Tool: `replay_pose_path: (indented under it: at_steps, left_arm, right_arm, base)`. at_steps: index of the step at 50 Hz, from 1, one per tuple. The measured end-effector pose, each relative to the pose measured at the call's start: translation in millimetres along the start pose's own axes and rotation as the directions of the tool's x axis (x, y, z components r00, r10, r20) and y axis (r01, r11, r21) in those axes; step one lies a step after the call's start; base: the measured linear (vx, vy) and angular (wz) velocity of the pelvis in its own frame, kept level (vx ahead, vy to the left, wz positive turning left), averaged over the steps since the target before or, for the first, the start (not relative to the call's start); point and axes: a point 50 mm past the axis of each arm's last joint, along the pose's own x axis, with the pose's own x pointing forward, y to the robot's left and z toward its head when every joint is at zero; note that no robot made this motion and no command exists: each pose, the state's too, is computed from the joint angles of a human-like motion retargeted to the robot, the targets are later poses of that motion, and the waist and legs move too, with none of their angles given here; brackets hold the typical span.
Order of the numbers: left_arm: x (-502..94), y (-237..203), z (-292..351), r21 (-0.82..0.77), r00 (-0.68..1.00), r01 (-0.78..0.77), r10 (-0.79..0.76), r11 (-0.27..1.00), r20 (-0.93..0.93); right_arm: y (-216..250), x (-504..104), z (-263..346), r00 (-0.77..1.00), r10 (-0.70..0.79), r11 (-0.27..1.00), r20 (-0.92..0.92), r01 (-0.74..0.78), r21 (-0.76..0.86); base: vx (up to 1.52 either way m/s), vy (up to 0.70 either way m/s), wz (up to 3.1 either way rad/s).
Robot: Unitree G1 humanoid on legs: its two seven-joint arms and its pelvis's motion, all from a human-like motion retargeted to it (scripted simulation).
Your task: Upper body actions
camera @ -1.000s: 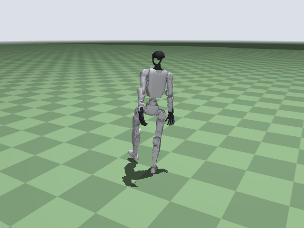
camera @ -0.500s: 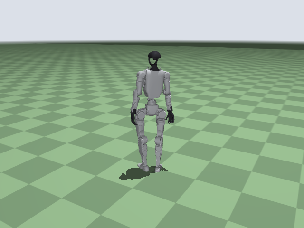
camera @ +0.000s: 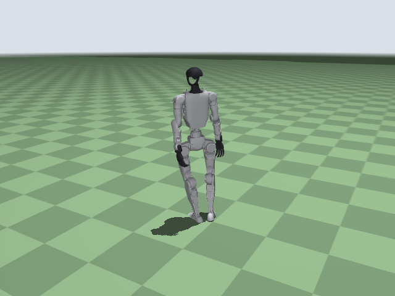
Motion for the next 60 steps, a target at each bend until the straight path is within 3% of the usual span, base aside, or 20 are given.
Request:
replay_pose_path:
  at_steps: [11, 20, 28, 35, 41, 50, 60]
  left_arm:
    - [-16.9, 7.5, 82.4, 0.165, 0.981, -0.051, 0.018, 0.985, 0.192]
    - [-34.2, -16.2, 143.2, 0.303, 0.914, -0.09, -0.042, 0.949, 0.404]
    - [-18.3, -18.5, 106.0, 0.277, 0.945, -0.04, -0.054, 0.96, 0.322]
    - [-2.3, -7.1, 29.3, 0.129, 0.998, 0.021, -0.029, 0.991, 0.057]
    - [-0.8, 2.0, -13.8, -0.01, 0.998, 0.016, -0.017, 1.0, -0.063]
    - [4.5, -22.2, 4.1, -0.127, 0.997, 0.032, -0.023, 0.991, 0.07]
    - [-3.6, -24.3, 60.6, 0.078, 0.971, 0.044, -0.061, 0.996, 0.232]
  right_arm:
    - [9.3, -2.1, -35.9, 0.994, -0.001, 0.994, -0.114, 0.014, 0.108]
    - [32.7, -6.9, -67.0, 0.973, 0.066, 0.974, -0.221, -0.014, 0.228]
    - [24.3, -4.9, -58.4, 0.98, 0.04, 0.988, -0.193, -0.01, 0.155]
    - [5.5, -1.2, -28.1, 0.996, -0.007, 0.993, -0.084, 0.017, 0.117]
    - [-1.3, -0.3, -7.0, 1.0, -0.007, 0.998, -0.016, 0.008, 0.068]
    - [-17.8, -1.7, 13.6, 0.998, -0.043, 0.998, 0.052, 0.04, 0.049]
    - [1.1, -0.2, -7.0, 0.999, 0.03, 0.997, -0.031, -0.027, 0.073]
  base:
    - [-0.03, -0.06, 0.45]
    - [-0.04, -0.01, 0.28]
    - [0.05, -0.04, -0.34]
    - [0.0, -0.14, -0.66]
    - [-0.04, -0.18, -0.54]
    - [-0.11, -0.14, 0.05]
    - [-0.08, -0.11, 0.09]
